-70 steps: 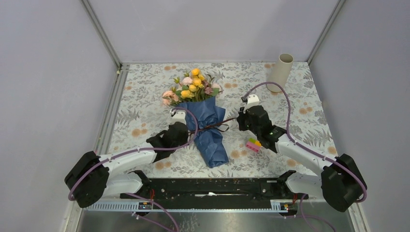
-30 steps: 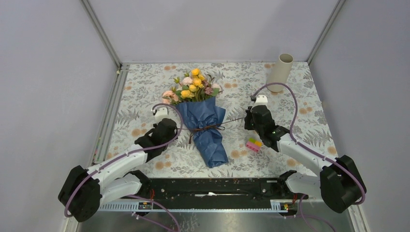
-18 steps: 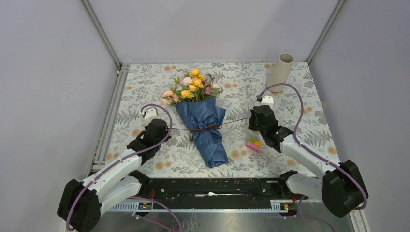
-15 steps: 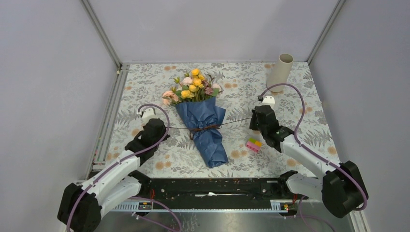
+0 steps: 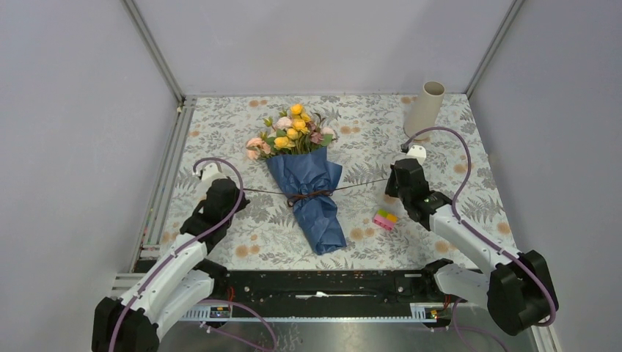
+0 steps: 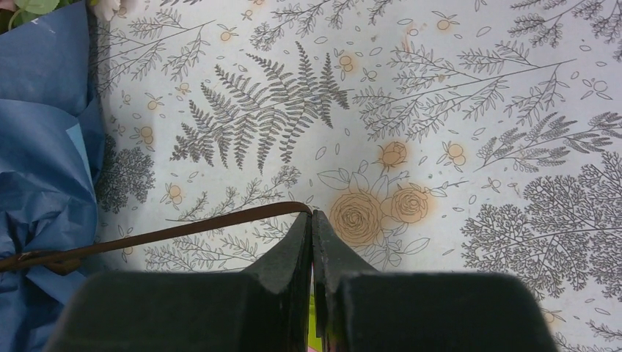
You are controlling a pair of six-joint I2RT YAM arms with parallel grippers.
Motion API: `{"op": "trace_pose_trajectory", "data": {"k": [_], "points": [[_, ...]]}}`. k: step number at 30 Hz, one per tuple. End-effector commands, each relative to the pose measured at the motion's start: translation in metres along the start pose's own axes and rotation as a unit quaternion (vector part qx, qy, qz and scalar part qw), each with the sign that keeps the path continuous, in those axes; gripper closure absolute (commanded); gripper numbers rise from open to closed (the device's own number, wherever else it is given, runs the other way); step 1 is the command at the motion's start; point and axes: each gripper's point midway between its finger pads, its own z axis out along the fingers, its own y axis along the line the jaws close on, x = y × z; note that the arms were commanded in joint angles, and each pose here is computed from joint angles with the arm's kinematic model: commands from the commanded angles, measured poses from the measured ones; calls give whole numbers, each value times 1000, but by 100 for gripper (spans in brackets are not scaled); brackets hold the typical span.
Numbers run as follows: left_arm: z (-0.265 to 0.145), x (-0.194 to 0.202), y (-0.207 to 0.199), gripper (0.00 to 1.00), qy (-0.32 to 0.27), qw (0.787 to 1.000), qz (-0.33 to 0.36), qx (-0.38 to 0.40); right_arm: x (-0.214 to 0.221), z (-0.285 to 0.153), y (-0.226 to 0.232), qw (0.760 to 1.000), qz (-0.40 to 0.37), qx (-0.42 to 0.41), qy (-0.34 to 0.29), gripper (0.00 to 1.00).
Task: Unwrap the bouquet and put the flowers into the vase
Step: Untie the ribbon from the wrapping paper.
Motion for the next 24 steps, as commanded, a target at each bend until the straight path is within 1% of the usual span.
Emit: {"op": "trace_pose_trajectory", "data": {"k": [1, 15, 24], "points": [[1, -6, 2, 100, -12, 1000, -26, -1, -8, -3, -14, 999, 18, 26, -15, 100], [-4, -26, 16, 100, -33, 997, -65, -15, -21, -10, -43, 997, 37, 56, -28, 100], [-4, -27, 16, 100, -32, 997, -68, -10, -20, -10, -39, 998, 42, 42, -23, 100]]}}
